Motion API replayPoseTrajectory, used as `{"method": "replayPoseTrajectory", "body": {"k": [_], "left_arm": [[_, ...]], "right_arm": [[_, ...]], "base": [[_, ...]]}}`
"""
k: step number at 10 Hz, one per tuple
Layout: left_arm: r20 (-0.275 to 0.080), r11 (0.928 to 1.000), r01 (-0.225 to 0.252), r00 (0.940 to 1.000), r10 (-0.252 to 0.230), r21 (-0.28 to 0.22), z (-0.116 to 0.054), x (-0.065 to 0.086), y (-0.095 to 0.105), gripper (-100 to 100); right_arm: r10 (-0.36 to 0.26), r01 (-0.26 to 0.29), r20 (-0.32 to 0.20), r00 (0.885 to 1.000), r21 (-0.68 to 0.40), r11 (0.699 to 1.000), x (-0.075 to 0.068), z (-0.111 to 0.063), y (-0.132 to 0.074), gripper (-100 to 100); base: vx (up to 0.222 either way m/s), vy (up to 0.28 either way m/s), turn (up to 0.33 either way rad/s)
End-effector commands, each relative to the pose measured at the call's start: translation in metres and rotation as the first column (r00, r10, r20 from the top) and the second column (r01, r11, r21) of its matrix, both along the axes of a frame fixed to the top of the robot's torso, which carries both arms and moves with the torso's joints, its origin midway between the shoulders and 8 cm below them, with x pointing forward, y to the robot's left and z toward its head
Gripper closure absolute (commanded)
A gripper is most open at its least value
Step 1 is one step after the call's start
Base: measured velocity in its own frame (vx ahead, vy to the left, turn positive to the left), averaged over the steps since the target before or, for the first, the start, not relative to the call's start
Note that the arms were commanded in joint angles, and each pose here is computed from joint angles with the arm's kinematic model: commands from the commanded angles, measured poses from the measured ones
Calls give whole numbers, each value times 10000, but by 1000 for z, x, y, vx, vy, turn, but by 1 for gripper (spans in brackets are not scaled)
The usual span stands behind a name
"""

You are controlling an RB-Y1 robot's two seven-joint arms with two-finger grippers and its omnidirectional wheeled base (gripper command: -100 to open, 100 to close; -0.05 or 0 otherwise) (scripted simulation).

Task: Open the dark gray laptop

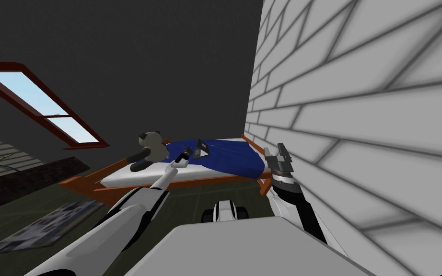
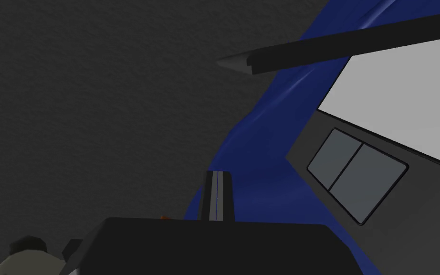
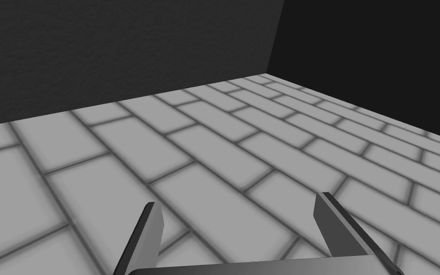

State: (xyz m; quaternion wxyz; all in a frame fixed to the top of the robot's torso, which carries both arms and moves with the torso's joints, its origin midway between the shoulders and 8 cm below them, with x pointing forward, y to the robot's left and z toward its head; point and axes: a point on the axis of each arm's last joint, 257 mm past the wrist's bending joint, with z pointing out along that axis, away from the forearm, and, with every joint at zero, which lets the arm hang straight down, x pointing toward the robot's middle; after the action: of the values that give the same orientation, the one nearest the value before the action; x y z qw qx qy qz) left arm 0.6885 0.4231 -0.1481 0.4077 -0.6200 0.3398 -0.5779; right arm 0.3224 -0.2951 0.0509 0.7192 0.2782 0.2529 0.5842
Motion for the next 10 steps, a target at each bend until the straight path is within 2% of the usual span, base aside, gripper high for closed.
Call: {"method": "replayPoseTrajectory", "body": {"k": [1, 4, 6, 10], "left_arm": [[-413, 9993, -121, 9991, 136, 352, -1, 2, 8, -100], [-876, 9968, -253, 9956, 319, 752, -2, 4, 19, -100], [-1225, 9938, -349, 9913, 479, 1059, -3, 5, 27, -100], [-1951, 9838, -538, 9769, 873, 1709, -5, 5, 46, -100]], "right_arm": [[1, -1, 1, 10000, 1, 10000, 0, 0, 0, 0], [1, -1, 2, 10000, 2, 10000, 0, 0, 0, 0], [1, -1, 1, 10000, 1, 10000, 0, 0, 0, 0], [1, -1, 1, 10000, 2, 10000, 0, 0, 0, 0]], "base": [[-8, -27, -51], [-6, -34, -46], [-2, -26, -49], [-9, -28, -51]]}}
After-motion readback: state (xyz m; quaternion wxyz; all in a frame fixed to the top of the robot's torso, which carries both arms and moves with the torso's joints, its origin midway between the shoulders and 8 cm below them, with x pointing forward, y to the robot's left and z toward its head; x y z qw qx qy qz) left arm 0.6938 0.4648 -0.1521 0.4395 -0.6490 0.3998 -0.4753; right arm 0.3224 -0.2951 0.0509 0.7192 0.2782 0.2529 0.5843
